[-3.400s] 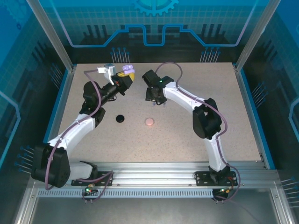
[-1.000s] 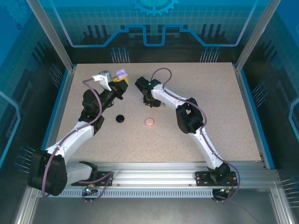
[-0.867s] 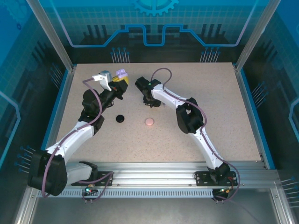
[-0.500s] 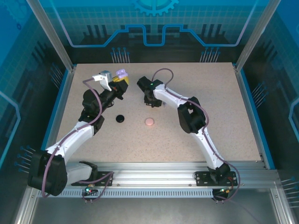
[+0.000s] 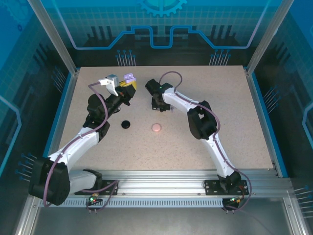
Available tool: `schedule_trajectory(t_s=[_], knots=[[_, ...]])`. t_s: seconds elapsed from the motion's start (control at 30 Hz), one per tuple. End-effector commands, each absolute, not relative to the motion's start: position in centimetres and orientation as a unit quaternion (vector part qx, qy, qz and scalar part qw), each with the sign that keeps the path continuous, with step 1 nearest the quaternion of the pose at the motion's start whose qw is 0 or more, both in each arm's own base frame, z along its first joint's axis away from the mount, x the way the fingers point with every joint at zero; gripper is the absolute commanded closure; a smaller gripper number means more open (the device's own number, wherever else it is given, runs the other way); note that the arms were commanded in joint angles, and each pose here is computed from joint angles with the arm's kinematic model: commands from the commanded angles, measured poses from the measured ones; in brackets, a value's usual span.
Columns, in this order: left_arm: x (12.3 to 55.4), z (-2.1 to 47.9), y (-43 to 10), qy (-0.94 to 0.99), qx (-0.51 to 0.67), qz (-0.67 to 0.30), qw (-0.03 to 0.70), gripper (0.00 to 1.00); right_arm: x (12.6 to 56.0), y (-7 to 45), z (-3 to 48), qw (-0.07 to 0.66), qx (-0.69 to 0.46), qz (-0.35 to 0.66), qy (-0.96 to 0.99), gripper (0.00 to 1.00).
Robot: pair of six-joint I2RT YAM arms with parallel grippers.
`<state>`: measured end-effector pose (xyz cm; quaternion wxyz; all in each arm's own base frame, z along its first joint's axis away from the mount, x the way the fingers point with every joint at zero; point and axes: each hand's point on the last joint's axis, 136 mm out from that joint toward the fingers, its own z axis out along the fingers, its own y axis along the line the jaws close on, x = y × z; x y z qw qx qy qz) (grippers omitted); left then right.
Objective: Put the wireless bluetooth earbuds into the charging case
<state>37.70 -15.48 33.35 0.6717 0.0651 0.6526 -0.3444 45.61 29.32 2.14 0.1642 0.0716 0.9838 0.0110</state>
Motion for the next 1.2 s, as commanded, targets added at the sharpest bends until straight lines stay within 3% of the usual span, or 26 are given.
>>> schedule_trajectory(t_s=[0.0, 0.5, 0.63, 0.83, 1.17], knots=[[37.0, 33.4, -16.2, 0.640, 0.092, -0.347, 0.679, 0.91, 47.5, 28.6, 3.3, 0.199, 0.069, 0.029, 0.977, 0.87], [35.6, 33.6, -17.2, 0.589, 0.141, -0.366, 0.707, 0.95, 47.1, 26.0, 21.5, 0.361, 0.028, 0.112, 0.925, 0.88], [35.3, 33.6, -17.7, 0.577, 0.152, -0.373, 0.711, 1.00, 45.4, 25.2, 27.9, 0.413, 0.008, 0.143, 0.899, 0.88], [34.7, 34.2, -19.2, 0.555, 0.193, -0.353, 0.728, 1.00, 42.0, 24.7, 35.9, 0.474, -0.018, 0.207, 0.856, 0.88], [33.8, 36.0, -21.5, 0.506, 0.251, -0.300, 0.769, 1.00, 35.9, 27.3, 42.8, 0.536, -0.112, 0.305, 0.779, 0.88]])
